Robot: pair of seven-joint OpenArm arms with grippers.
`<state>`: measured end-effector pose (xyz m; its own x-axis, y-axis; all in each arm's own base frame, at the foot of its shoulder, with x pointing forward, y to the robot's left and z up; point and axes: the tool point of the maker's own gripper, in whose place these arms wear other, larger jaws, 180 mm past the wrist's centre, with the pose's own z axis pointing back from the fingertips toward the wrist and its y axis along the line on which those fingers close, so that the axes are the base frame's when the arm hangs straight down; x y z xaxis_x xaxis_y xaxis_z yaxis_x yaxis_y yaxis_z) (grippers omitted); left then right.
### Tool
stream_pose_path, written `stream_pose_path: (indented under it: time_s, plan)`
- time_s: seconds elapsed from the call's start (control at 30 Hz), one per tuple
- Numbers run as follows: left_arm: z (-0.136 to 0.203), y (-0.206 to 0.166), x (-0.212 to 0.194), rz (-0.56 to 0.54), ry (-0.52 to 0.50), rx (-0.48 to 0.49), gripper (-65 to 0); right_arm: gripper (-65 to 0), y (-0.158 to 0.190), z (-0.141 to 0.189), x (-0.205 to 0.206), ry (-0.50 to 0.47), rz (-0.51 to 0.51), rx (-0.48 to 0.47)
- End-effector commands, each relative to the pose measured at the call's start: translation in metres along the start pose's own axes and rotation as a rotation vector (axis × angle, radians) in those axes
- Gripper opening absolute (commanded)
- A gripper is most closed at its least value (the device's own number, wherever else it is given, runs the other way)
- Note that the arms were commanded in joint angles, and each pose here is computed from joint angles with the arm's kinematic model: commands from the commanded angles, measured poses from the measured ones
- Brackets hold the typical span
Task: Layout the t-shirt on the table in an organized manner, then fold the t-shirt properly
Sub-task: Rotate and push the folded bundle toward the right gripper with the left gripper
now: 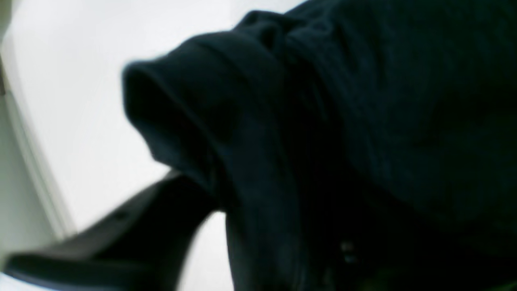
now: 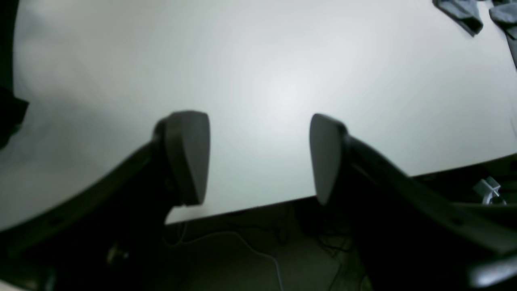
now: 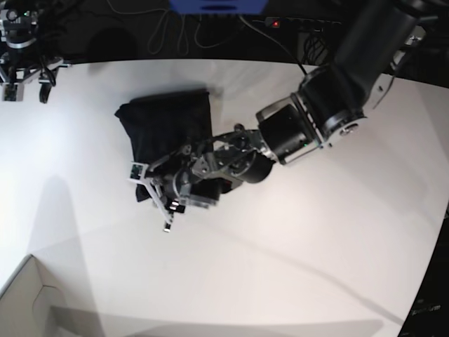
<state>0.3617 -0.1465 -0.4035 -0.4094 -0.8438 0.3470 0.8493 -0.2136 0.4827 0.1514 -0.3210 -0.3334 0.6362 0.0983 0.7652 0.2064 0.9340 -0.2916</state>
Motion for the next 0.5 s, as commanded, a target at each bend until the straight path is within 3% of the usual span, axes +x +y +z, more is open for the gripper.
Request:
stream_pose_path:
  time_s: [0.0,0.1,0.17,0.47]
  plan:
    - [0.008,0.025,0.007,-0.021,-0.007,0.049,-36.8,-25.8,-0.005,0.003,0.012,-0.043,0.007,-0.012]
    - [0.011,0.033,0.006,-0.020,-0.007,0.062,-25.5,-25.8,-0.004,0.003,0.012,-0.044,0.007,-0.010]
    - [0.018,0.050,0.006,0.015,-0.020,0.098,-22.4,-25.8,-0.004,0.003,0.012,-0.044,0.009,-0.011]
    - [0.074,0.127,0.015,0.255,-0.193,0.323,-22.3,-25.8,0.004,0.000,0.017,-0.056,0.016,0.015]
